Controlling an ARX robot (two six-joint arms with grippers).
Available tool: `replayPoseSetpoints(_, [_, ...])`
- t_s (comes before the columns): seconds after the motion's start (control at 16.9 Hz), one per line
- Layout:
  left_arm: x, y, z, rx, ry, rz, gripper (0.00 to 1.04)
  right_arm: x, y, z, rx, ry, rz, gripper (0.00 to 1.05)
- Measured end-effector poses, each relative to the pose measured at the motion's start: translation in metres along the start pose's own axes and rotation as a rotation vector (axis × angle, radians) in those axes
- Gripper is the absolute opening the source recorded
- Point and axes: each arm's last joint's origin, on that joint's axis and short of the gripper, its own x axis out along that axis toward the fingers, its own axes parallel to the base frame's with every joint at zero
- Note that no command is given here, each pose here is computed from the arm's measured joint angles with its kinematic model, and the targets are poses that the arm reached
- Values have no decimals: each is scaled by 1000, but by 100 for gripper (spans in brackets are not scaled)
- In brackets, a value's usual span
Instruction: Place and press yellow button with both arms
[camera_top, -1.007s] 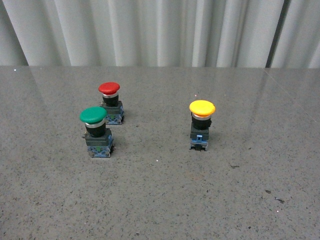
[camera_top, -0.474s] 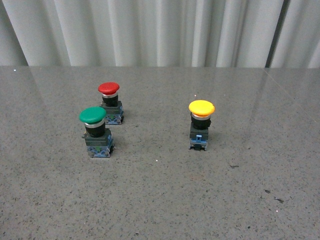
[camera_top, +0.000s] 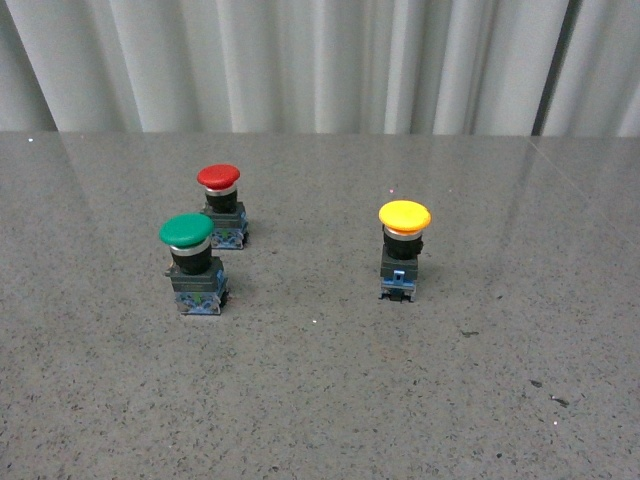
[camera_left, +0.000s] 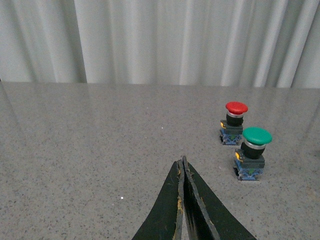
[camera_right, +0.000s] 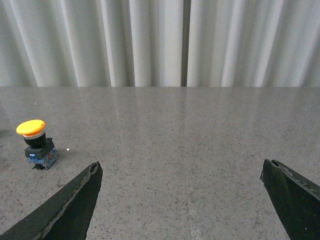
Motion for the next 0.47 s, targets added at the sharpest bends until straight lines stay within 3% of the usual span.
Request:
replayPoseSetpoints(0.3, [0, 0, 0, 0, -2, 0, 4, 0, 0, 0, 0, 0, 0, 98])
replayPoseSetpoints(0.47, [0, 0, 0, 0, -2, 0, 38, 0, 0, 0, 0, 0, 0, 98])
